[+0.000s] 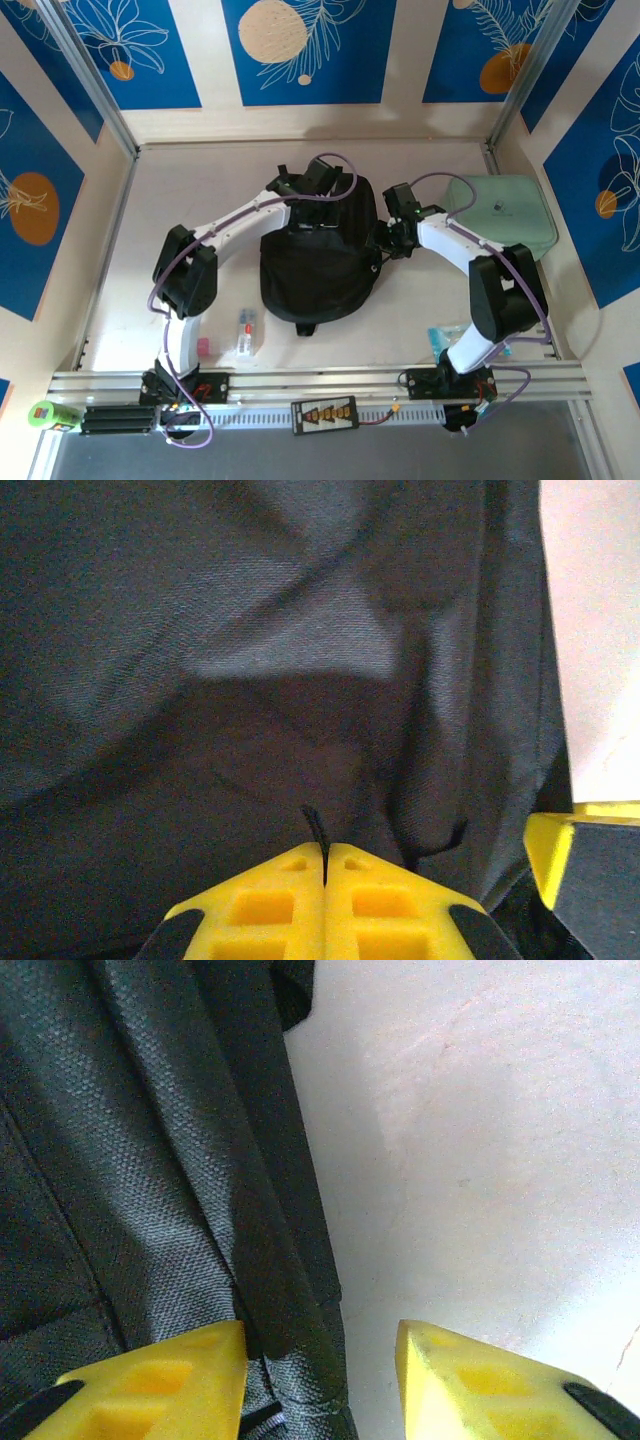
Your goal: Pack books, pencil case, and school supplies into a backpack
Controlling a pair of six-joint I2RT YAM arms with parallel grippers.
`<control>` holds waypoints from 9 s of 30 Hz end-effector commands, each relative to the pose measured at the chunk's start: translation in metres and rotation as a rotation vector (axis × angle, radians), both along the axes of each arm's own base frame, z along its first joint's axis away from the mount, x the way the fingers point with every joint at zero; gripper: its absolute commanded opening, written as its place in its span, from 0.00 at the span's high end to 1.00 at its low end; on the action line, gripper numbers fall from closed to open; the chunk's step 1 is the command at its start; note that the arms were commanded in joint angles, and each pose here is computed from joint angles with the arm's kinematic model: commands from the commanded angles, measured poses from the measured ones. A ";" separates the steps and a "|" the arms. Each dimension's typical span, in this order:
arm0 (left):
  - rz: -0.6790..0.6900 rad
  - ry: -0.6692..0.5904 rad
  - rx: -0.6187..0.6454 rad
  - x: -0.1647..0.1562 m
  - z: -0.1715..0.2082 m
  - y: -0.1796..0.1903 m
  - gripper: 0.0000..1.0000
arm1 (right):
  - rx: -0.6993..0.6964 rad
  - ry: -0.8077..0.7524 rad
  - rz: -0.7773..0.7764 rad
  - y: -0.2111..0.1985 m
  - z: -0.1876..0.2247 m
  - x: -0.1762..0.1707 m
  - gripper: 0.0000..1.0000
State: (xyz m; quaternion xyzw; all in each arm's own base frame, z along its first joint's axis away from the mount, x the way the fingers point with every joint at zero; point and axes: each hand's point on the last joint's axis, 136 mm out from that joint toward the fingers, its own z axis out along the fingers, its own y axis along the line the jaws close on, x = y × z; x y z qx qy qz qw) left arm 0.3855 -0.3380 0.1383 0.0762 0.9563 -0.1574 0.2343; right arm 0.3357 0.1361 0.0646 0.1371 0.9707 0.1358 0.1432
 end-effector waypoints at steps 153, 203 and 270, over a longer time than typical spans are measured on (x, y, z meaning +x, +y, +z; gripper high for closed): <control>0.221 0.136 -0.449 -0.037 -0.036 0.140 0.30 | 0.385 -0.422 0.304 0.129 0.087 -0.036 0.88; -0.052 -0.129 0.021 -0.031 0.025 0.087 0.26 | 0.408 0.125 -0.004 0.102 0.060 -0.031 0.96; -0.333 -0.259 0.192 0.005 0.043 0.004 1.00 | 0.693 0.008 0.217 0.097 0.060 -0.046 0.97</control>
